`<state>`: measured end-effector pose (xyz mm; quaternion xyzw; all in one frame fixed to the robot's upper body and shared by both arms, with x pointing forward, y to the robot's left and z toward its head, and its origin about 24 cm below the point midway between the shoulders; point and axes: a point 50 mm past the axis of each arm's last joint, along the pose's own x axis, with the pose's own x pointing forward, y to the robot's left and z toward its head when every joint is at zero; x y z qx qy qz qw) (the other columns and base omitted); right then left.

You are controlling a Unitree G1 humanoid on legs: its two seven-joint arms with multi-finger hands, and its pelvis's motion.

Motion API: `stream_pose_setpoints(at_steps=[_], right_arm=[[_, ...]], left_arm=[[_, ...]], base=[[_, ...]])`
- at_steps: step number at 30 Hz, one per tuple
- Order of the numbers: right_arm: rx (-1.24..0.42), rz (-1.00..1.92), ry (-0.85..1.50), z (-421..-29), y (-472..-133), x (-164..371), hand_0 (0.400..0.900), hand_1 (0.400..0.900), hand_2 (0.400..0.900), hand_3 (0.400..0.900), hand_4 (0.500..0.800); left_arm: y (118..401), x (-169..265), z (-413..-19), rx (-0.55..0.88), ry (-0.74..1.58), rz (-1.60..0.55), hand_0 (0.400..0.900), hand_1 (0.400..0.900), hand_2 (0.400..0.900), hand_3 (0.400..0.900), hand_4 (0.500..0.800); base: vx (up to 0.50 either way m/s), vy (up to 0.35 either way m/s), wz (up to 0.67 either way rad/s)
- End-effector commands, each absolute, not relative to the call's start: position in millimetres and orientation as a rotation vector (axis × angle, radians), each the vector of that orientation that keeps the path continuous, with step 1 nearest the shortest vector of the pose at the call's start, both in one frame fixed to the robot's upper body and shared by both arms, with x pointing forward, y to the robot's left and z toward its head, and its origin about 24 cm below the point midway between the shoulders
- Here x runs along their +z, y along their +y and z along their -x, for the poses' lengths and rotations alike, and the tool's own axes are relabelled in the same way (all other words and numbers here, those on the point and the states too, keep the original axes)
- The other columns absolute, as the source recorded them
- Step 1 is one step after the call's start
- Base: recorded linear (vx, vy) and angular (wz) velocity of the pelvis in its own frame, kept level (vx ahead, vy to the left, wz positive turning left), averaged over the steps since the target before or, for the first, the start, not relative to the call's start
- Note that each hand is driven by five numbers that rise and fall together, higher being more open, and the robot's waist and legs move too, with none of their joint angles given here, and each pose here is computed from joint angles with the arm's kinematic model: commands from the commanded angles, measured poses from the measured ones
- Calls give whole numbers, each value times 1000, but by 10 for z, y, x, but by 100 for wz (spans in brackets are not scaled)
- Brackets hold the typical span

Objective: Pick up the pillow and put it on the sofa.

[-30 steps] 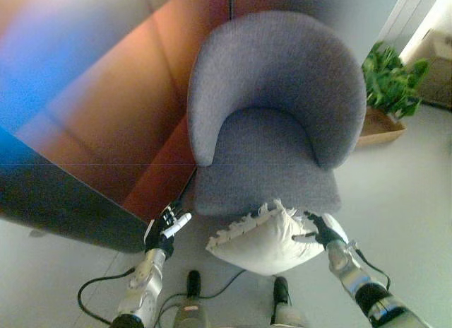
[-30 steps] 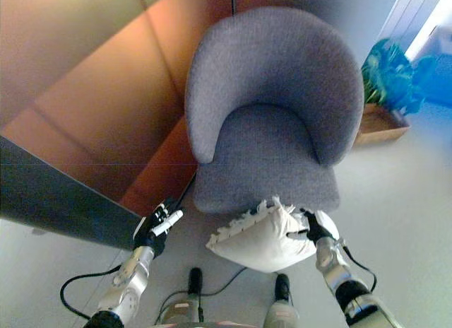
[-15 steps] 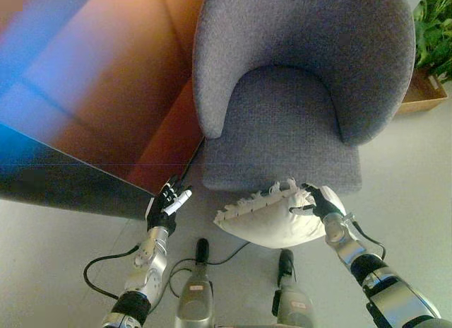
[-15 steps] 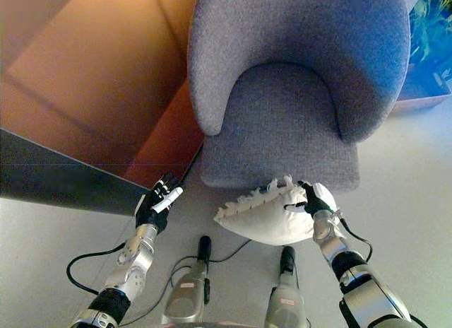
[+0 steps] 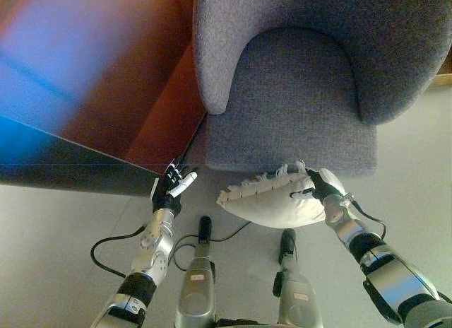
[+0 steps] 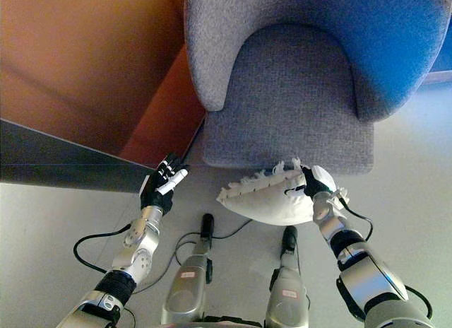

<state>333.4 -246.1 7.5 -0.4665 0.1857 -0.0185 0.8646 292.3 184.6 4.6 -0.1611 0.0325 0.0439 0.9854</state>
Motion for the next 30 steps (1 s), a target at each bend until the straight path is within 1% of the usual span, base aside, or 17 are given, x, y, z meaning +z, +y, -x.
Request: stream_pose_setpoints(at_steps=[1,10,11,12,13,30], right_arm=[[-85,1103,270,-3617,-2548,559,900,900,900,900,800],[-74,1174,283,-3715,-2583,724,900,900,900,900,800],[-77,1181,283,-3729,-2582,750,765,765,765,765,719],[-78,1186,283,-3741,-2585,772,602,602,602,602,621],[-77,1193,281,-3752,-2589,794,400,400,400,400,500],[-75,1203,277,-3757,-2607,825,400,400,400,400,500]], left_arm=[[1845,534,-3151,36,-171,300,900,900,900,900,800],[1794,679,-3227,22,-225,309,900,900,900,900,800],[1786,695,-3234,20,-231,309,900,900,900,900,800],[1779,707,-3239,19,-237,309,900,900,900,900,800],[1765,719,-3242,18,-242,310,900,900,900,900,800],[1779,744,-3255,23,-256,312,900,900,900,900,800]], base=[[0,0,0],[-9,-4,0],[-41,-20,0],[-41,-13,-1],[-42,-6,-2],[-4,0,0]])
